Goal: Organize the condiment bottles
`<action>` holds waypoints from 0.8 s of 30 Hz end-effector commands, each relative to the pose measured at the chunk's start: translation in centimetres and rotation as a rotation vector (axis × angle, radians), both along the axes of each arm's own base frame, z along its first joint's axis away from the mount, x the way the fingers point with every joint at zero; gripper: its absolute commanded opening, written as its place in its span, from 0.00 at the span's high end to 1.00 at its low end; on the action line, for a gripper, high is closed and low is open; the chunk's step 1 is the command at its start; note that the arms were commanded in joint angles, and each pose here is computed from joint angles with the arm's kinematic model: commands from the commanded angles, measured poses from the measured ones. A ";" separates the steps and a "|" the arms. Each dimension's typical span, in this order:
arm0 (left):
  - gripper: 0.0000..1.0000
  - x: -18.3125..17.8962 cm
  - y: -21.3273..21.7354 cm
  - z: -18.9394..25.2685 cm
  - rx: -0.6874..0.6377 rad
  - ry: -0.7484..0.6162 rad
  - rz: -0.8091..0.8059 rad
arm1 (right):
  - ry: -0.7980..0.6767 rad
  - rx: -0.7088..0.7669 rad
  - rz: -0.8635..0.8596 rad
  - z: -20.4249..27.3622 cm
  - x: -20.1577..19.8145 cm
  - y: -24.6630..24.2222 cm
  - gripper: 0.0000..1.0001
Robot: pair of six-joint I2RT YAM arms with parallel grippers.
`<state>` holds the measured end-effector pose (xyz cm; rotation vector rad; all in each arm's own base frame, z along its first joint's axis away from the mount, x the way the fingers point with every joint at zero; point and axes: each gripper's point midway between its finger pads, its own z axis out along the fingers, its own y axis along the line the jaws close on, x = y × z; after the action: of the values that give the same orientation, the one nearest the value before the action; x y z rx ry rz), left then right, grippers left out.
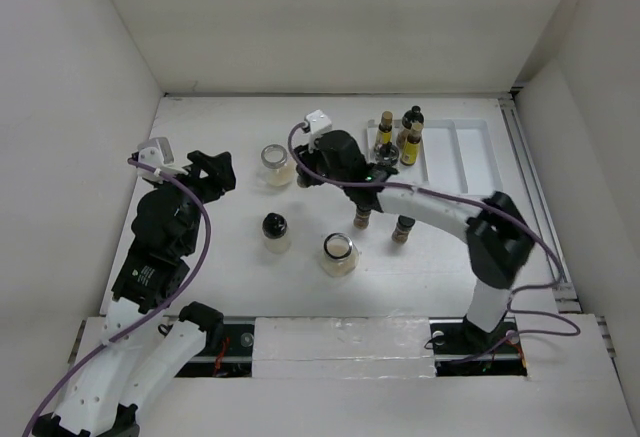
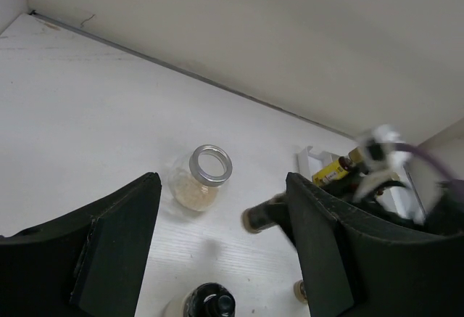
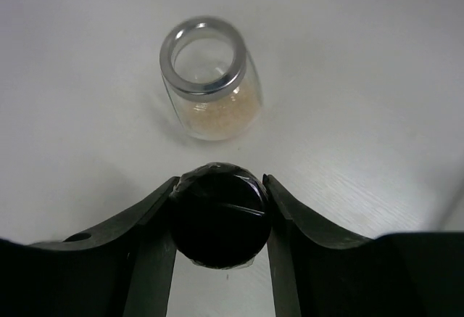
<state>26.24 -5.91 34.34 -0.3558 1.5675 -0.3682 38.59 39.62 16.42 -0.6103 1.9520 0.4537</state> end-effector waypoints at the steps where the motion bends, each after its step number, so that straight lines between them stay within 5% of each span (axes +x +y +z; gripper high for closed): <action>1: 0.35 0.1 0.0 1.0 -0.006 -0.036 -0.003 | -0.255 0.212 -0.106 14.2 -0.6 -4.5 0.68; 6: 0.35 0.1 -0.2 1.2 -0.010 -0.045 -0.012 | -0.306 0.298 -0.373 17.2 -0.2 -17.1 0.71; 13: 0.35 0.3 -0.4 1.0 -0.006 -0.036 -0.021 | -0.250 0.325 -0.671 12.5 -1.2 -29.0 0.70; 24: 0.35 0.4 -0.5 0.5 -0.003 -0.028 -0.021 | -0.094 0.159 -0.791 2.7 4.3 -30.5 0.72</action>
<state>26.33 -6.21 34.19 -0.3450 1.5762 -0.3766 40.54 9.02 15.34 0.2113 1.9930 0.0546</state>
